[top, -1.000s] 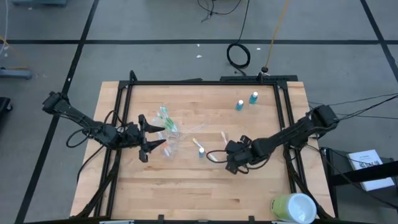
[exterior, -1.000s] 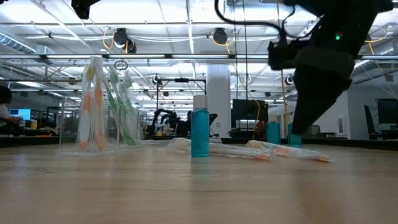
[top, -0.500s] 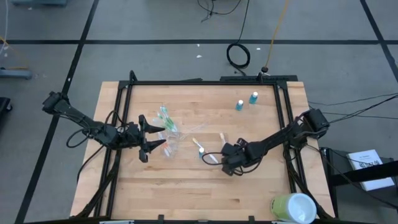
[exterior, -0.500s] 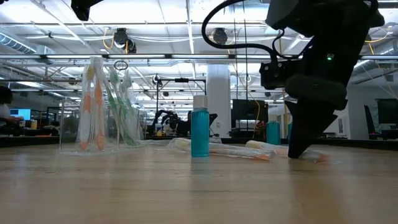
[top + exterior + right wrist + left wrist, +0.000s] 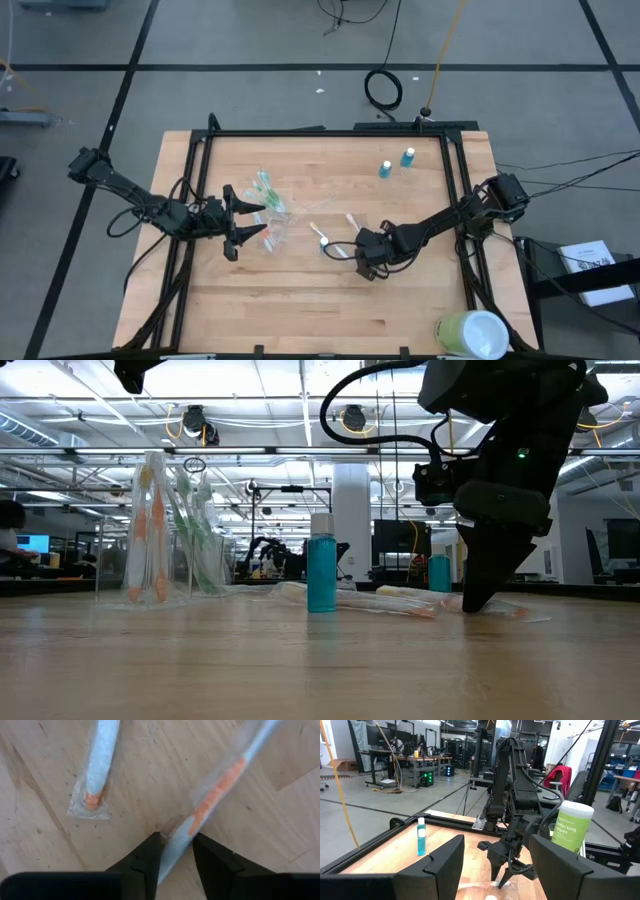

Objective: Pick & Place toothbrushing station
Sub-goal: Put the orange toothbrush into the bottom section of the transparent organizer

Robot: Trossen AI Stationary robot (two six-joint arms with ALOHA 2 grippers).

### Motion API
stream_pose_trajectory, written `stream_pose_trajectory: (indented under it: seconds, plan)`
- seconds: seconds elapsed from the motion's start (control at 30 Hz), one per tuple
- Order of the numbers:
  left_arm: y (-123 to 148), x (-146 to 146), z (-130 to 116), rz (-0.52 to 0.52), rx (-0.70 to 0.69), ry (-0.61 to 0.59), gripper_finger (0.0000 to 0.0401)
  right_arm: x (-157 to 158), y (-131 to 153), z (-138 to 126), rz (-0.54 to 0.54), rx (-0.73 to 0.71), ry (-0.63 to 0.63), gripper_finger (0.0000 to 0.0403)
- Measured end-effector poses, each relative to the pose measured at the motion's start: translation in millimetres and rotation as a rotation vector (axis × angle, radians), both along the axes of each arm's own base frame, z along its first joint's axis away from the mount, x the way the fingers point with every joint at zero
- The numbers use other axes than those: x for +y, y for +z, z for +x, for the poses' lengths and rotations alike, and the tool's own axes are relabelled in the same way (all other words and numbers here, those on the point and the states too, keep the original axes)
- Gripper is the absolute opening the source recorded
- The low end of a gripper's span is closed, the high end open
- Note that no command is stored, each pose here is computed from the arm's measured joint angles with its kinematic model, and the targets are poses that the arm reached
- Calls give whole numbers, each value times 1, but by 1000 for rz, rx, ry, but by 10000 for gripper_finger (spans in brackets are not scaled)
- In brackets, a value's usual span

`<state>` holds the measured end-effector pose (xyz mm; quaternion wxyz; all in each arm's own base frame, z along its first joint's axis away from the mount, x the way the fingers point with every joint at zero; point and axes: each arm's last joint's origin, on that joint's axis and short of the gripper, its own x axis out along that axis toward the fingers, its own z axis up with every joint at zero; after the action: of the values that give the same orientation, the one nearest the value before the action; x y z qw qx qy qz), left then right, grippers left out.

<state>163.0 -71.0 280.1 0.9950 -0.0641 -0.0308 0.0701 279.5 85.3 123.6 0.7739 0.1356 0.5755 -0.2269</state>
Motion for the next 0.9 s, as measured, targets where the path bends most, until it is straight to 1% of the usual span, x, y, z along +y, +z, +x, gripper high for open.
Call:
stream_pose_trajectory:
  seconds: [0.1, 0.2, 0.47, 0.57, 0.73, 0.9]
  plan:
    - [0, 0, 0, 0, 0, 0, 230, -2, 1, 1, -2, -1, 9, 81]
    - [0, 0, 0, -1, 0, 0, 230, -2, 4, 1, -8, -13, 43, 62]
    - [0, 0, 0, -3, 3, 0, 230, -9, 12, -1, -115, -25, 108, 19]
    - [0, 0, 0, -11, 2, 0, 230, -14, 23, -3, -154, -49, 119, 17]
    - [0, 0, 0, -9, 3, 2, 230, -26, 46, -6, -246, -114, 116, 29]
    - [0, 0, 0, -10, 2, 3, 230, -38, 71, -7, -346, -209, 132, 24]
